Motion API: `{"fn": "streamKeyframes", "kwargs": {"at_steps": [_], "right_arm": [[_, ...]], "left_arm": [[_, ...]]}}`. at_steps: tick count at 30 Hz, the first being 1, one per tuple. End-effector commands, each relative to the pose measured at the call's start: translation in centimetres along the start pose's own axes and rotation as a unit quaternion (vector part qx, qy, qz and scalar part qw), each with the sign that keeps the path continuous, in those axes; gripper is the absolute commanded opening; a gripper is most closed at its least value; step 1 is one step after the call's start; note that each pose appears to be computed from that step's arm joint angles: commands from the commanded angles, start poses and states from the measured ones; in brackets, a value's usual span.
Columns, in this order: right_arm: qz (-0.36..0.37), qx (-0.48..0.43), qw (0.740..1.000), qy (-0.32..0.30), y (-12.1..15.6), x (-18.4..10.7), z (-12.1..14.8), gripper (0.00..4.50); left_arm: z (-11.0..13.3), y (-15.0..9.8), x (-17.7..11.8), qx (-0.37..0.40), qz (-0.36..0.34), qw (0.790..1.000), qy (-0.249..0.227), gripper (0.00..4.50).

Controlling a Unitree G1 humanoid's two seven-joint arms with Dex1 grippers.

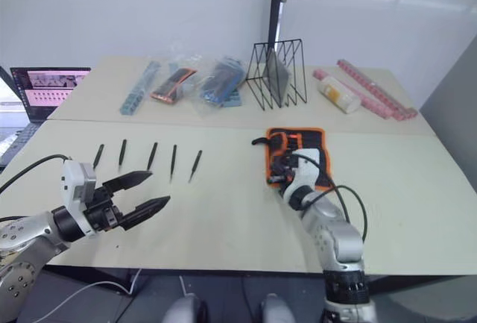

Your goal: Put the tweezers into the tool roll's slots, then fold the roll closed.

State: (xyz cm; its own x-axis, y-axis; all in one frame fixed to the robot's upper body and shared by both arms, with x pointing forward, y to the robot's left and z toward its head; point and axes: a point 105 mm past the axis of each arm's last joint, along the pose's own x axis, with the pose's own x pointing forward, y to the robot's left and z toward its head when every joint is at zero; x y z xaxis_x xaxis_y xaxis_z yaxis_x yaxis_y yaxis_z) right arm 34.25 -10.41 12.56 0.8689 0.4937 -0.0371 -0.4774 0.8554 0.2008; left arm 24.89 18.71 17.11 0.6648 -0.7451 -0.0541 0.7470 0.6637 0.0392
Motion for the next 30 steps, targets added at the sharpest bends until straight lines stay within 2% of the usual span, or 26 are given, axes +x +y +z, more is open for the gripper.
{"fn": "streamKeyframes", "kwargs": {"at_steps": [1, 4, 8, 11, 13, 16, 20, 23, 25, 30], "right_arm": [[0.118, -0.124, 0.985, -0.018, 3.5, -1.2, 1.2, 0.03], [0.212, -0.238, 0.948, 0.007, 5.2, -3.0, -0.1, 0.03], [0.328, -0.368, 0.869, 0.040, 5.8, -6.3, -2.3, 0.03], [0.379, -0.415, 0.826, 0.056, 5.7, -7.8, -3.2, 0.03], [0.398, -0.430, 0.808, 0.064, 5.6, -8.4, -3.7, 0.03], [0.423, -0.452, 0.782, 0.078, 5.2, -9.4, -4.3, 0.03], [0.430, -0.471, 0.765, 0.089, 4.6, -9.9, -4.6, 0.03], [0.425, -0.474, 0.766, 0.089, 4.4, -9.8, -4.4, 0.03], [0.422, -0.475, 0.767, 0.089, 4.4, -9.7, -4.3, 0.03], [0.411, -0.478, 0.771, 0.088, 4.3, -9.6, -4.1, 0.03]], "left_arm": [[0.2, 0.5, 0.2, 0.021, -0.016, 1.000, 0.011, 4.50], [-0.5, 2.2, 0.9, 0.028, -0.016, 0.999, 0.044, 4.50], [-0.7, 2.5, 2.7, 0.110, -0.089, 0.987, 0.074, 4.50], [-1.2, 2.4, 4.0, 0.182, -0.145, 0.968, 0.090, 4.50], [-1.4, 2.5, 4.7, 0.217, -0.172, 0.956, 0.094, 4.50], [-1.5, 2.0, 6.7, 0.297, -0.246, 0.917, 0.099, 4.50], [-0.9, 1.2, 9.3, 0.349, -0.313, 0.879, 0.082, 4.50], [-0.4, 0.3, 11.2, 0.377, -0.351, 0.854, 0.069, 4.50], [-0.4, -0.1, 11.9, 0.386, -0.366, 0.845, 0.063, 4.50], [-2.0, -0.9, 13.1, 0.415, -0.403, 0.812, 0.078, 4.50]]}}
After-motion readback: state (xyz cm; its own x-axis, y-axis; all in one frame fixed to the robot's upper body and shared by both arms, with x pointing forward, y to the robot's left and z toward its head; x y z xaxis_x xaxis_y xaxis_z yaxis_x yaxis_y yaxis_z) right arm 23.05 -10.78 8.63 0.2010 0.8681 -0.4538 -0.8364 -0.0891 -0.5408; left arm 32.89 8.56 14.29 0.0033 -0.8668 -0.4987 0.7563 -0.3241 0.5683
